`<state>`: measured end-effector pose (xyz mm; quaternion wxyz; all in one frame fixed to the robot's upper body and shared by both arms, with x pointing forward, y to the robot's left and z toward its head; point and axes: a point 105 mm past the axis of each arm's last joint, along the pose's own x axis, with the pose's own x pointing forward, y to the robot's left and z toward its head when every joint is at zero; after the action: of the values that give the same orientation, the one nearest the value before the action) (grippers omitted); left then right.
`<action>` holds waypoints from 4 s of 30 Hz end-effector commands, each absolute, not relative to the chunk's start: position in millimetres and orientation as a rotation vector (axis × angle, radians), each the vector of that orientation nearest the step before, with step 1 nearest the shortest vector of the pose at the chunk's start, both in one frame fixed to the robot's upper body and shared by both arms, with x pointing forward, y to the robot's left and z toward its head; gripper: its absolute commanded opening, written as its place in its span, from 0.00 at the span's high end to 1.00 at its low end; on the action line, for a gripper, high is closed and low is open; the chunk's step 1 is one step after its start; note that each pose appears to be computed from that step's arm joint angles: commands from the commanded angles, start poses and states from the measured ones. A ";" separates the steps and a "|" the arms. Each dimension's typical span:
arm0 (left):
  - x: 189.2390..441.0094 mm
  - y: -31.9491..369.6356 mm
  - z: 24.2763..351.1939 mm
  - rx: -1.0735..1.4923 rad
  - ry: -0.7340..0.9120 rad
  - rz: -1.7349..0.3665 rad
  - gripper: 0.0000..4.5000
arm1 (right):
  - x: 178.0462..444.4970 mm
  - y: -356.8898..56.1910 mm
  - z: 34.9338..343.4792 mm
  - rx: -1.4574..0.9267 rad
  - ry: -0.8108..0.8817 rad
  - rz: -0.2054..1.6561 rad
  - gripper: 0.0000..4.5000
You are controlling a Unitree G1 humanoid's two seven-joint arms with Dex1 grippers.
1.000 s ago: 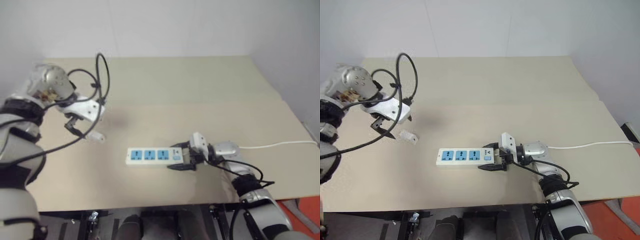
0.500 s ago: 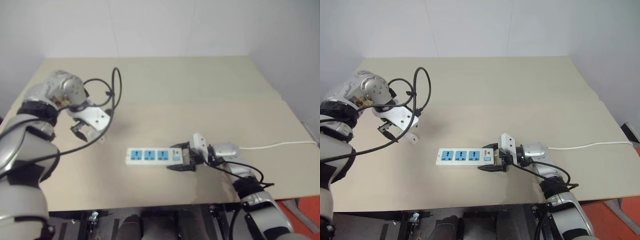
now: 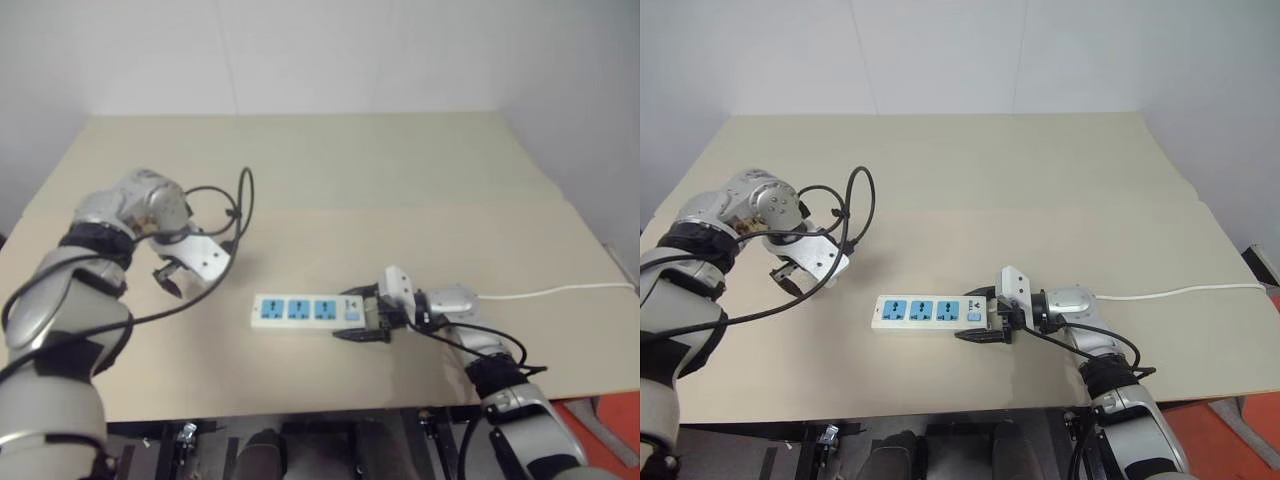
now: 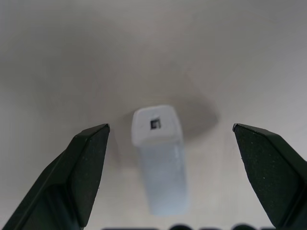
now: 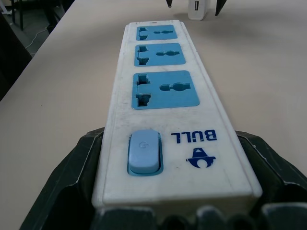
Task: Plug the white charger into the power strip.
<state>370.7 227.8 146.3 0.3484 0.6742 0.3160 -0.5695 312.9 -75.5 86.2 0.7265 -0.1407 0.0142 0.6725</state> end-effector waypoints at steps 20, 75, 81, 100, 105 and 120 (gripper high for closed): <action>376.8 219.4 145.8 1.768 0.785 -1.451 0.25 | 309.4 -74.1 90.1 -0.307 0.011 1.463 0.24; 301.7 119.4 223.2 0.030 -0.114 -1.331 0.77 | 323.4 -48.9 101.7 -0.292 -0.097 1.400 0.24; 303.7 122.4 207.8 -0.016 -0.031 -1.355 0.77 | 321.5 -48.1 100.2 -0.288 -0.095 1.401 0.24; 308.0 90.6 181.3 0.078 -0.036 -1.578 0.77 | 317.4 -47.7 99.1 -0.279 -0.072 1.428 0.24; 309.1 92.2 178.8 0.109 -0.045 -1.590 0.77 | 317.4 -46.8 98.4 -0.281 -0.070 1.431 0.24; 304.5 94.0 189.5 0.098 -0.086 -1.600 0.77 | 311.7 -59.0 64.2 -0.312 0.054 1.472 0.24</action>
<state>307.0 91.8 174.8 0.6990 0.0374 -0.0133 -0.7141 317.6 -56.0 78.7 0.7411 -0.1377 -0.0007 0.6571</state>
